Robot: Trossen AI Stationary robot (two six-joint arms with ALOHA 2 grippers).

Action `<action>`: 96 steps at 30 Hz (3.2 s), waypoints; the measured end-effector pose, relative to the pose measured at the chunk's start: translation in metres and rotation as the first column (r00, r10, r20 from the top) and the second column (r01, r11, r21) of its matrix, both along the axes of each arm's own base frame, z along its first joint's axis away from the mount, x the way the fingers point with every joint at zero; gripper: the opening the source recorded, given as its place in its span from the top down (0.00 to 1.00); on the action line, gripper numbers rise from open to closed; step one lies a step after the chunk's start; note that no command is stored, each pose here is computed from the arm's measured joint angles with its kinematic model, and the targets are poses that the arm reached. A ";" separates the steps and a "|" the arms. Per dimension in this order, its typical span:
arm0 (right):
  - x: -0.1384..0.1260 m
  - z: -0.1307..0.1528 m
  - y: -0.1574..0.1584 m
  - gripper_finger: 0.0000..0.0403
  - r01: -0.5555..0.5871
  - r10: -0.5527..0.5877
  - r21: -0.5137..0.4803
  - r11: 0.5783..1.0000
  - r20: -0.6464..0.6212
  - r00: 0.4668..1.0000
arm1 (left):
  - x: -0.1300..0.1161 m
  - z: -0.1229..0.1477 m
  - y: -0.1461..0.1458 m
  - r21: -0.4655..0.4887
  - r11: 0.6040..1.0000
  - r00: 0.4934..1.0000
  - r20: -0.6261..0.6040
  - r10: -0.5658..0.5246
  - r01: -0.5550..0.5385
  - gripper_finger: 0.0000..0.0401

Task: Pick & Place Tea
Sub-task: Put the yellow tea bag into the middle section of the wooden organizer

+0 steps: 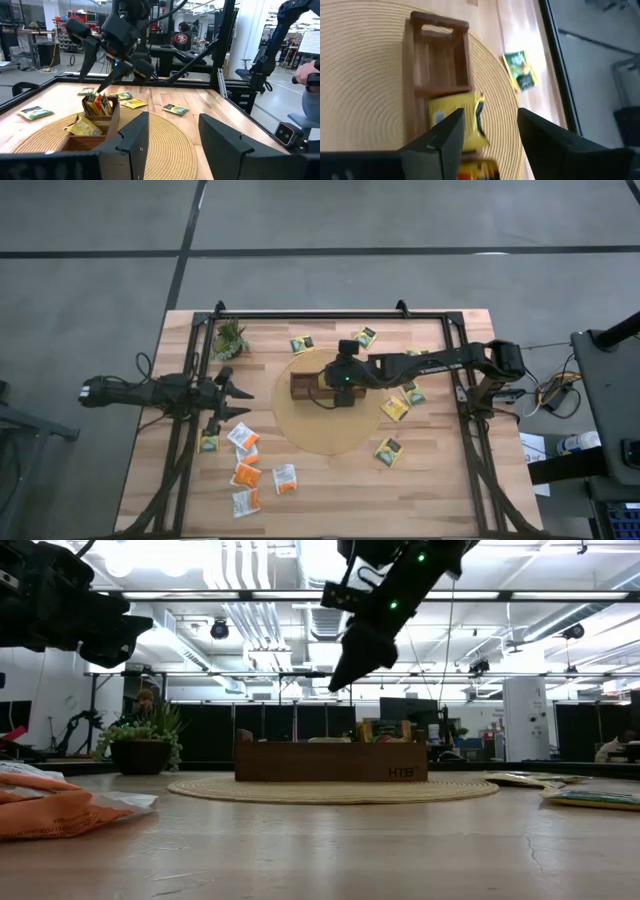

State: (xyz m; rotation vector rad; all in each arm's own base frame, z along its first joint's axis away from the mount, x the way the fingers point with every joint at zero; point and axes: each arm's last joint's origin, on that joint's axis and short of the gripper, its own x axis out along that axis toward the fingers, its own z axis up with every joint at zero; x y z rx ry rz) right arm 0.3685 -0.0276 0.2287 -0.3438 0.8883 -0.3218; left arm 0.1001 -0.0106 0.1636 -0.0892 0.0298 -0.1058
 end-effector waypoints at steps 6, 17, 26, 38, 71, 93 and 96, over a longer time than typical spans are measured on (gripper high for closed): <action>-0.016 0.012 0.005 0.55 0.035 -0.033 0.043 0.998 -0.034 0.999 | 0.000 0.000 0.000 0.000 1.000 1.000 0.000 0.000 0.000 0.58; -0.046 0.025 0.029 0.55 0.051 -0.019 0.241 0.969 -0.135 0.991 | 0.000 0.000 0.000 0.000 1.000 1.000 0.000 0.000 0.000 0.58; -0.070 0.008 0.062 0.55 0.090 0.024 0.328 0.940 -0.326 0.945 | 0.000 0.000 0.000 0.000 1.000 1.000 0.000 0.000 0.000 0.58; -0.099 -0.025 0.108 0.55 0.163 0.032 0.397 0.903 -0.442 0.896 | 0.000 0.000 0.000 0.000 1.000 1.000 0.000 0.000 0.000 0.58; -0.134 -0.112 0.126 0.57 0.310 -0.076 0.489 0.815 -0.440 0.895 | 0.000 0.000 0.000 0.000 1.000 1.000 0.000 0.000 0.000 0.58; -0.083 -0.055 0.135 0.97 -0.112 0.143 0.155 0.981 -0.205 0.968 | 0.000 0.000 0.000 0.000 1.000 1.000 0.000 0.000 0.000 0.58; -0.073 -0.039 0.135 0.97 -0.146 0.142 -0.012 0.989 -0.154 0.978 | 0.000 0.000 0.000 0.000 1.000 1.000 0.000 0.000 0.000 0.58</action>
